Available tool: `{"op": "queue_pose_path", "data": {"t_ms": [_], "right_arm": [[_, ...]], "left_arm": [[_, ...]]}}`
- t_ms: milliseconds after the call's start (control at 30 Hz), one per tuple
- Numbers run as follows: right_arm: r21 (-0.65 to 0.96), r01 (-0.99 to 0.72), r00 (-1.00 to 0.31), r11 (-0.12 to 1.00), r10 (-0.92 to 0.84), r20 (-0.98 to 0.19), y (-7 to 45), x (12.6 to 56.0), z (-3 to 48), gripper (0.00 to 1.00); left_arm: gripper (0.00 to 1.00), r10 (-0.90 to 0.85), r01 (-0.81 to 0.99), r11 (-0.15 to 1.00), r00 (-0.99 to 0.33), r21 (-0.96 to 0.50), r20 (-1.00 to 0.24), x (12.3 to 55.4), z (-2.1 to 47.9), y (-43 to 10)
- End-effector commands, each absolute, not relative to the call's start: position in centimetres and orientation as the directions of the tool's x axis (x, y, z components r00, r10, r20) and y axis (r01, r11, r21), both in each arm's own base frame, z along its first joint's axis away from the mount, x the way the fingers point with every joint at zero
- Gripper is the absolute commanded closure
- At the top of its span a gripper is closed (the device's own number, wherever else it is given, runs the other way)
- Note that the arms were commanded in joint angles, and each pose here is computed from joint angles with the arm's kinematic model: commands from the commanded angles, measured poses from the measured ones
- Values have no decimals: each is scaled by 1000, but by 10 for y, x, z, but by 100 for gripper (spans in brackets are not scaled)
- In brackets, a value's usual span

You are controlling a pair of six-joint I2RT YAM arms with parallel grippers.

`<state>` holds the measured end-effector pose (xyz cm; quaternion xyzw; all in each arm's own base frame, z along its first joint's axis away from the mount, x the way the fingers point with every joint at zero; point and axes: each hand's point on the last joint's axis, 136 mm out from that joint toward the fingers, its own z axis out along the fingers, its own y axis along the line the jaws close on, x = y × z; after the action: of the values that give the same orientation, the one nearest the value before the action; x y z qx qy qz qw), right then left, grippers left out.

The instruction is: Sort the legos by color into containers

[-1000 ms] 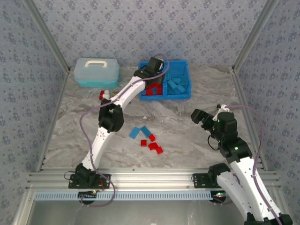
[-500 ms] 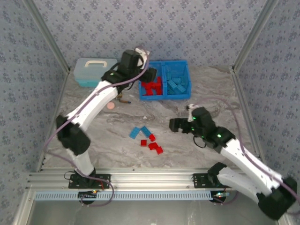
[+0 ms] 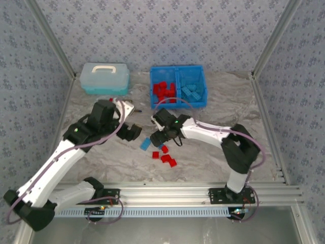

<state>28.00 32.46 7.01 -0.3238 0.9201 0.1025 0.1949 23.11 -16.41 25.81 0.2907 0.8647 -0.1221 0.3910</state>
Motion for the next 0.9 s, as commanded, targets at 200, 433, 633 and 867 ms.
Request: {"op": "queue_pose_path", "data": {"t_ms": [200,433,633,867], "right_arm": [[61,-697,-695,714,-652,-303,336,268,28,38],[38,-683,-701,730,-639,-316,333,271,34,79],[9,-631,-673,776,-542,-504,330,300,107,80],[-6,-420,-620,908,-292,-728,264,380,201,78]], "left_arm": [[1,427,562,826,-581,39,-693,207,220,-136],[1,435,572,820,-587,31,-683,215,213,-145],[1,438,575,818,-597,22,-672,218,204,-149],[1,431,570,821,-607,11,-668,220,202,-150]]}}
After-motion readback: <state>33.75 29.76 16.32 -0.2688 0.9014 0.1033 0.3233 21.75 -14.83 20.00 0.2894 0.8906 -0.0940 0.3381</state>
